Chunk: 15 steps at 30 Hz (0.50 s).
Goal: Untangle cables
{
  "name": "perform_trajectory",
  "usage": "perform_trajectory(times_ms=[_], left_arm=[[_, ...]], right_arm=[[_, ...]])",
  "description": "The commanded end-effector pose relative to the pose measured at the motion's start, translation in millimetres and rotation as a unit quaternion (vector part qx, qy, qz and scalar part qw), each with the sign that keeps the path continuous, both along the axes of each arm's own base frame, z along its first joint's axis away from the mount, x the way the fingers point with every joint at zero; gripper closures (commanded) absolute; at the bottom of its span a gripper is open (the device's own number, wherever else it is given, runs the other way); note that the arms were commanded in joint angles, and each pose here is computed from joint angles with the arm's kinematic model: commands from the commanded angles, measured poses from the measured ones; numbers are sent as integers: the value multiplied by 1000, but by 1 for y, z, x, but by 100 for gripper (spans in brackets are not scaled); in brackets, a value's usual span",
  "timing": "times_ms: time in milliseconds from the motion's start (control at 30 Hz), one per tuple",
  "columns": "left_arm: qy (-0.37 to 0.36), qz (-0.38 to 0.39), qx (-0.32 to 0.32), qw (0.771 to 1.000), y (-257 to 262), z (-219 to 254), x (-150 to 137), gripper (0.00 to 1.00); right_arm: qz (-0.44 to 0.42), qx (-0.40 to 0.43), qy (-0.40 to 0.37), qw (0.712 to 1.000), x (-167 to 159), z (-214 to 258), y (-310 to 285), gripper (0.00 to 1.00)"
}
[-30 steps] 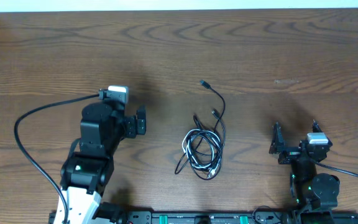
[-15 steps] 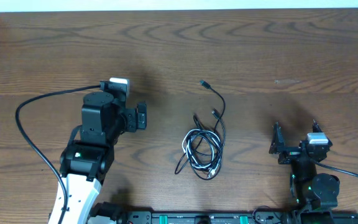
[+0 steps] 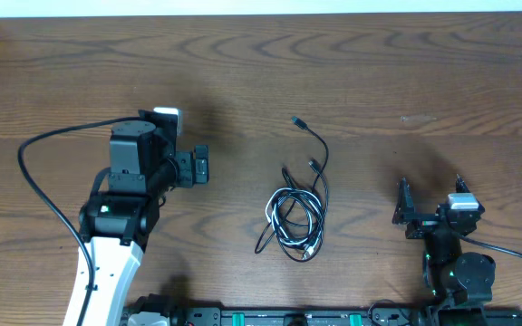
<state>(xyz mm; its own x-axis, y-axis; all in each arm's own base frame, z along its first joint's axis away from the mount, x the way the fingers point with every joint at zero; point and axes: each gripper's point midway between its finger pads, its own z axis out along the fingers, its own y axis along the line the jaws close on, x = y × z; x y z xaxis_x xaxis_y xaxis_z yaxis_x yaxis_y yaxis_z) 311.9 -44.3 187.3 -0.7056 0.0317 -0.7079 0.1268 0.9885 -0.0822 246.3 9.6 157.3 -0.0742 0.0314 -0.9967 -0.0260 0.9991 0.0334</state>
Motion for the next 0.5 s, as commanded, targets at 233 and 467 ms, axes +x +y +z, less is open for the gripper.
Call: perform_trajectory(times_ms=[233, 467], left_arm=[[9, -2, -6, 1000, -1, 6, 6, 2], [14, -2, -6, 1000, -1, 4, 4, 2]], right_arm=[[-2, -8, -1, 1000, 0, 0, -1, 1], [-2, -8, -1, 1000, 0, 0, -1, 1]])
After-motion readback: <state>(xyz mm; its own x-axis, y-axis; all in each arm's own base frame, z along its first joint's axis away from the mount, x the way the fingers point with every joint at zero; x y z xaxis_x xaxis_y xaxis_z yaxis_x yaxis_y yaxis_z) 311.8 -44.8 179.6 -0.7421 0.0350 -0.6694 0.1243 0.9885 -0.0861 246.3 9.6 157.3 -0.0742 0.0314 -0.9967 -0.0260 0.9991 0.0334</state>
